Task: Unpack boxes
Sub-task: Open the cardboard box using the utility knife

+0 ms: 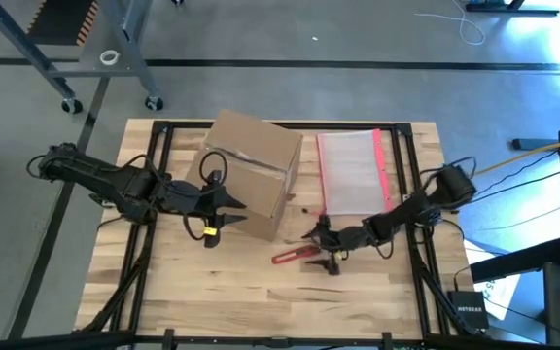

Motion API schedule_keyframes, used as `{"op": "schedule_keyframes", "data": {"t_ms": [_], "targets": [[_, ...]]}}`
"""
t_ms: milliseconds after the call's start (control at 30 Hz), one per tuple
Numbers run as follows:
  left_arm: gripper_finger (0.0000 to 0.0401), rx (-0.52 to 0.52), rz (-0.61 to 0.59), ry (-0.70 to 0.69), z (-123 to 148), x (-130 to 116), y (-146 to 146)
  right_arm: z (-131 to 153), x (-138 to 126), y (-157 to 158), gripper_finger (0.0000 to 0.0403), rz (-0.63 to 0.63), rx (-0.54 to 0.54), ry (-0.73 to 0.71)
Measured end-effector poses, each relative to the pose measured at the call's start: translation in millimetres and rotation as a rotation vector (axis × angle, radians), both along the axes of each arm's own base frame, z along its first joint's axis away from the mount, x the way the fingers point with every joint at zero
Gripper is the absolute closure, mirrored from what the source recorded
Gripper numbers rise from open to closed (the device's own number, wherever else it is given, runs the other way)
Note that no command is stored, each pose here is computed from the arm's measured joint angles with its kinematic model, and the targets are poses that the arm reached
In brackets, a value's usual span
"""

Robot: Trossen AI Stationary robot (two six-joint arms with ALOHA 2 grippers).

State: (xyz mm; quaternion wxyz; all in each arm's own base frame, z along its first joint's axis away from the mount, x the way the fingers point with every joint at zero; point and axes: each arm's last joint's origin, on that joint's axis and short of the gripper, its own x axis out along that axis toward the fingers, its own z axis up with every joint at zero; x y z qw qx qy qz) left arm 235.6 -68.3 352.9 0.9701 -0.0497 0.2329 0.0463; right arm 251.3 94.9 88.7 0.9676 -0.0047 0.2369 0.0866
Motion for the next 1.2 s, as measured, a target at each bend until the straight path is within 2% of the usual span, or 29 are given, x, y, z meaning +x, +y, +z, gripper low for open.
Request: {"op": "schedule_keyframes", "data": {"t_ms": [300,467,933,1200], "targets": [[0.0274,-0.046,0.023,-0.005,0,0,0,-28,5,0,0.004,0.02,-0.025,-0.035],[0.0274,-0.059,0.029,-0.009,0,0,0,-35,9,0,0.0047,0.035,0.0,-0.063],[0.0274,-0.075,0.038,-0.011,0,0,0,-51,15,3,0.0184,0.051,-0.022,-0.08],[0.0274,-0.085,0.042,-0.011,0,0,0,-50,20,5,0.0219,0.063,-0.076,-0.095]]}}
